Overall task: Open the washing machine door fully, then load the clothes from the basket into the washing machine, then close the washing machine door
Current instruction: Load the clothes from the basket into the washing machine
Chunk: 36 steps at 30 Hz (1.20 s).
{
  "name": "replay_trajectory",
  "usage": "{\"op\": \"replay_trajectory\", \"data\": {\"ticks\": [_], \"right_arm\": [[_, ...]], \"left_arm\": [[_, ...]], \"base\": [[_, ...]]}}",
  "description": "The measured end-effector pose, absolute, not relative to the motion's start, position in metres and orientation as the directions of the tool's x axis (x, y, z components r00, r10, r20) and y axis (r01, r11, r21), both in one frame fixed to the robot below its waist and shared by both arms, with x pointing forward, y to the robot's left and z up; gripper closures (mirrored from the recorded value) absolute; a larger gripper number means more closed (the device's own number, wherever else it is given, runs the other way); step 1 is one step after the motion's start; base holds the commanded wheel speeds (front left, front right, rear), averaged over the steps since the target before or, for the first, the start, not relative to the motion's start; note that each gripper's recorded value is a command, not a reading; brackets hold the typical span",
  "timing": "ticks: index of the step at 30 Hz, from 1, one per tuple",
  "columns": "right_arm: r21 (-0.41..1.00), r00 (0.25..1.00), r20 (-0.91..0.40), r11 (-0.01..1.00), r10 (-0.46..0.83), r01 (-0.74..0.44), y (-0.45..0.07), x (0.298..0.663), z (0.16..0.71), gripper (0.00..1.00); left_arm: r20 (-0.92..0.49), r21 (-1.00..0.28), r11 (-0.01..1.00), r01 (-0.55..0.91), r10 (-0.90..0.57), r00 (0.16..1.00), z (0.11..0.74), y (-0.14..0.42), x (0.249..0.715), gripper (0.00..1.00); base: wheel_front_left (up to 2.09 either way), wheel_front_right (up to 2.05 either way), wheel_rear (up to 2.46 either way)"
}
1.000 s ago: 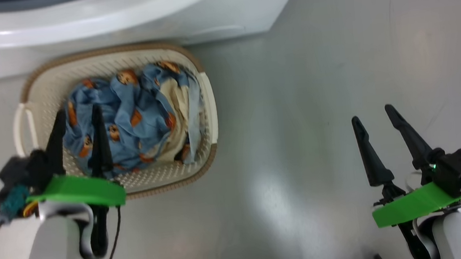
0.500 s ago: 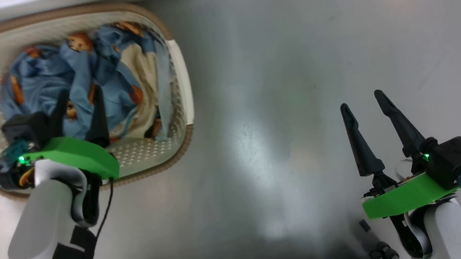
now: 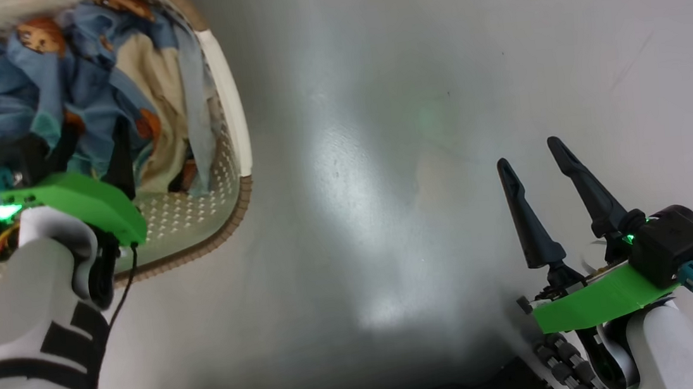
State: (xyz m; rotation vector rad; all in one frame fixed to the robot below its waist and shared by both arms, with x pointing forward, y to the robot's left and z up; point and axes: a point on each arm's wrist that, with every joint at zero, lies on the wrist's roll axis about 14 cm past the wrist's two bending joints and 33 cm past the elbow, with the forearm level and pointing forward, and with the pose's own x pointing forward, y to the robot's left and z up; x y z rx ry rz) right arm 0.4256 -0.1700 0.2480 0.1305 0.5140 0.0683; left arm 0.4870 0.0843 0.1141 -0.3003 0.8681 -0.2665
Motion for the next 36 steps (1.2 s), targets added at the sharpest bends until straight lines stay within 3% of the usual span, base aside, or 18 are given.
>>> {"op": "replay_trajectory", "data": {"ticks": [16, 29, 30, 31, 33, 34, 36], "right_arm": [[0.158, 0.834, -0.545, 0.987, 0.088, -0.001, -0.172, 0.410, 0.228, 0.00], [0.155, 0.830, -0.551, 0.988, 0.082, 0.005, -0.174, 0.406, 0.229, 0.00], [0.153, 0.831, -0.551, 0.988, 0.080, 0.006, -0.175, 0.406, 0.230, 0.00], [0.151, 0.832, -0.550, 0.988, 0.078, 0.007, -0.175, 0.406, 0.231, 0.00], [0.149, 0.835, -0.545, 0.989, 0.075, 0.009, -0.176, 0.407, 0.233, 0.00], [0.149, 0.836, -0.543, 0.989, 0.074, 0.009, -0.177, 0.407, 0.234, 0.00], [0.147, 0.840, -0.537, 0.989, 0.072, 0.009, -0.177, 0.409, 0.236, 0.00]], "left_arm": [[-0.655, -0.430, 0.873, 0.228, -0.476, 0.587, 0.107, 0.034, 0.511, 0.00], [-0.806, -0.333, 0.906, 0.262, -0.418, 0.419, 0.072, 0.048, 0.489, 0.00], [-0.815, -0.329, 0.907, 0.261, -0.413, 0.406, 0.070, 0.048, 0.487, 0.08], [-0.819, -0.328, 0.908, 0.259, -0.410, 0.401, 0.069, 0.048, 0.486, 0.39], [-0.823, -0.326, 0.910, 0.255, -0.406, 0.396, 0.069, 0.048, 0.485, 0.83], [-0.825, -0.317, 0.915, 0.250, -0.396, 0.403, 0.070, 0.049, 0.486, 1.00], [-0.825, -0.309, 0.919, 0.246, -0.388, 0.411, 0.072, 0.049, 0.489, 1.00]], "base": [[0.00, 0.00, 0.00], [0.00, 0.00, 0.00], [0.00, 0.00, 0.00], [0.00, 0.00, 0.00], [0.00, 0.00, 0.00], [0.00, 0.00, 0.00], [0.00, 0.00, 0.00]]}}
